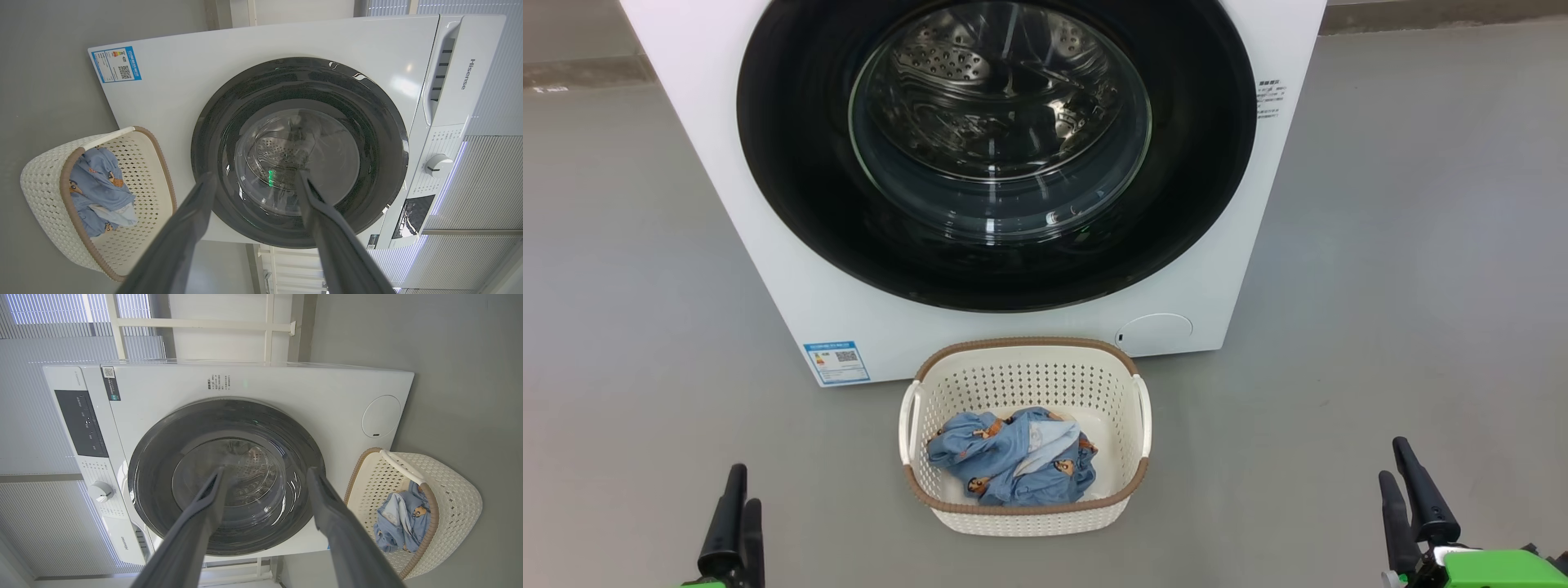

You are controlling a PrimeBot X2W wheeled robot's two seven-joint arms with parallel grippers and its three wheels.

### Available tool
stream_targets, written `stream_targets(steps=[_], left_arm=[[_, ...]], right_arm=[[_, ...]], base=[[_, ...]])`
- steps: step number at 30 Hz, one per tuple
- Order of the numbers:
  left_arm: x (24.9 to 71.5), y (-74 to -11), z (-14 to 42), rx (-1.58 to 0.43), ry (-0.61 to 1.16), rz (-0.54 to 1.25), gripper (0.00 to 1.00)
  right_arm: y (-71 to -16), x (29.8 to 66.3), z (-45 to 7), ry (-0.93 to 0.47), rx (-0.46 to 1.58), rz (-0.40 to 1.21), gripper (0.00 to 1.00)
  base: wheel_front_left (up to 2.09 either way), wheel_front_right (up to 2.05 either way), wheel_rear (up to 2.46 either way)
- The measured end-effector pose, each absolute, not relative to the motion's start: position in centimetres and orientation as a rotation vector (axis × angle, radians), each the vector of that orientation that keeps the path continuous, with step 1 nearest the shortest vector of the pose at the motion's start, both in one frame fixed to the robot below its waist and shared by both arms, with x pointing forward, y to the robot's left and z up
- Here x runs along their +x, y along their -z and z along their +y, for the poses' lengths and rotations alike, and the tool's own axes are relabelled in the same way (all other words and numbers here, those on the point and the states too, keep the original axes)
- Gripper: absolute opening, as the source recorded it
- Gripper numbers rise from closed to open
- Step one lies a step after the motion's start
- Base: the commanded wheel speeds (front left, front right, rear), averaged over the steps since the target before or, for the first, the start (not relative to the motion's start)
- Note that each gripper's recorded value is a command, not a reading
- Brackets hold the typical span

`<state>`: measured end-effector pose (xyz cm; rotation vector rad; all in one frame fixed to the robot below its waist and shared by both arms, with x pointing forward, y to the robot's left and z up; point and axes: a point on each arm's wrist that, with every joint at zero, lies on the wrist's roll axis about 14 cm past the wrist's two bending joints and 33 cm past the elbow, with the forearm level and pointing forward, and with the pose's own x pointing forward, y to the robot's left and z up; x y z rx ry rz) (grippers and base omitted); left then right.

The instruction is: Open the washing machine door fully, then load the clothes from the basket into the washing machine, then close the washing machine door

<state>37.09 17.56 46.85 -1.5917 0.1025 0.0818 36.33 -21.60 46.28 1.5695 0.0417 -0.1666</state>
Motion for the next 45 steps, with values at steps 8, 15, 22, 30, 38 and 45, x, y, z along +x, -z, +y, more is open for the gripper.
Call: stream_targets(steps=[8,15,22,30,38,45], left_arm=[[37.2,-47.1,17.5,-1.566,-0.080,0.090,1.00],[37.2,-47.3,17.9,-1.461,-0.080,0.084,1.00],[37.2,-47.4,18.1,-1.330,-0.073,0.081,1.00],[37.4,-48.2,18.1,-1.174,-0.054,0.060,1.00],[37.4,-48.7,17.6,-1.002,-0.024,0.055,1.00],[37.3,-48.9,16.7,-0.824,0.017,0.056,1.00]], right_arm=[[-46.6,36.4,-22.0,0.168,1.525,0.028,1.00],[-46.8,36.5,-22.1,0.163,1.448,0.030,1.00],[-47.0,36.7,-22.2,0.152,1.348,0.038,1.00],[-47.3,36.8,-22.3,0.140,1.210,0.036,1.00],[-47.7,36.9,-22.5,0.123,1.037,0.035,1.00],[-48.1,36.9,-22.4,0.097,0.858,0.037,1.00]], base=[[0.00,0.00,0.00],[0.00,0.00,0.00],[0.00,0.00,0.00],[0.00,0.00,0.00],[0.00,0.00,0.00],[0.00,0.00,0.00]])
